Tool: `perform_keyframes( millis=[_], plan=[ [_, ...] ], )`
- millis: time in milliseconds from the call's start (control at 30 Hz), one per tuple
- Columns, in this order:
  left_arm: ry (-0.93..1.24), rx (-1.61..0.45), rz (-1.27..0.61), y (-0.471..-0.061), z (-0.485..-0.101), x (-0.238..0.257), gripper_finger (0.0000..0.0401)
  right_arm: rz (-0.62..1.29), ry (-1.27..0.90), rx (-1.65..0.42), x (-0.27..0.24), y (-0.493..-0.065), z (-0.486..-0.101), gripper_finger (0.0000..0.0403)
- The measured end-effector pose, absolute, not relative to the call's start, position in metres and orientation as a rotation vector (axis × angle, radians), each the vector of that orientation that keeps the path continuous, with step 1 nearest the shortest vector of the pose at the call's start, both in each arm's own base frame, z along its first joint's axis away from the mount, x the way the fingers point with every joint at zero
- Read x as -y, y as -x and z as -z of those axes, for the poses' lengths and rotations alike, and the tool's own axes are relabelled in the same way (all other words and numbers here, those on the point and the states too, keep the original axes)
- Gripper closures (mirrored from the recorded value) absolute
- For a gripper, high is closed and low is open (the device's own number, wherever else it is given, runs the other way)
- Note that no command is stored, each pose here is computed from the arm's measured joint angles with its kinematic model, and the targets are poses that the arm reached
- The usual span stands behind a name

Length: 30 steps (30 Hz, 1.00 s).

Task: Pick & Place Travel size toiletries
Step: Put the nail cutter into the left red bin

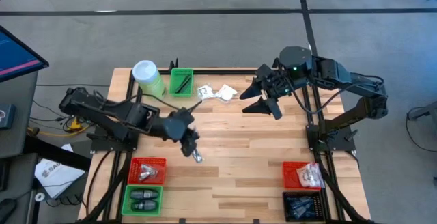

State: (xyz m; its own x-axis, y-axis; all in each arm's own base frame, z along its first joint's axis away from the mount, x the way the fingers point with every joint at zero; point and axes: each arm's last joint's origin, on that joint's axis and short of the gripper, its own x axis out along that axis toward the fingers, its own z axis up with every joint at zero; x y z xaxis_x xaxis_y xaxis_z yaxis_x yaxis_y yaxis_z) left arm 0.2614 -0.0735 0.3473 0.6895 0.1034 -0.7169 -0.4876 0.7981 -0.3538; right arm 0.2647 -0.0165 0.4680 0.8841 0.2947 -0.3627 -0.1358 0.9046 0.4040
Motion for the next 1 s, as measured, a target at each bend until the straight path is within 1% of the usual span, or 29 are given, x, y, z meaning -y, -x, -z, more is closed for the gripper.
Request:
perform_keyframes(
  millis=[167,300,433,667,800,1000],
  plan=[
    [0.545,-0.958,-0.394,-0.242,-0.335,0.081,0.0360,-0.230,-0.373,-0.437,0.016,-0.264,-0.468,0.0120],
    [0.512,-1.099,-0.428,-0.226,-0.329,0.086,0.0360,-0.230,-0.373,-0.437,0.016,-0.264,-0.467,0.0120],
    [0.494,-1.215,-0.420,-0.215,-0.323,0.093,0.0360,-0.233,-0.361,-0.436,0.016,-0.264,-0.467,0.0120],
    [0.458,-1.432,-0.355,-0.198,-0.282,0.109,0.0360,-0.240,-0.308,-0.435,0.007,-0.283,-0.460,0.0120],
    [0.405,-1.480,-0.330,-0.183,-0.266,0.114,0.0360,-0.226,-0.299,-0.441,0.000,-0.302,-0.450,0.0120],
    [0.418,-1.440,-0.255,-0.160,-0.246,0.114,0.0360,-0.179,-0.346,-0.451,-0.013,-0.329,-0.435,0.0120]
  ],
)
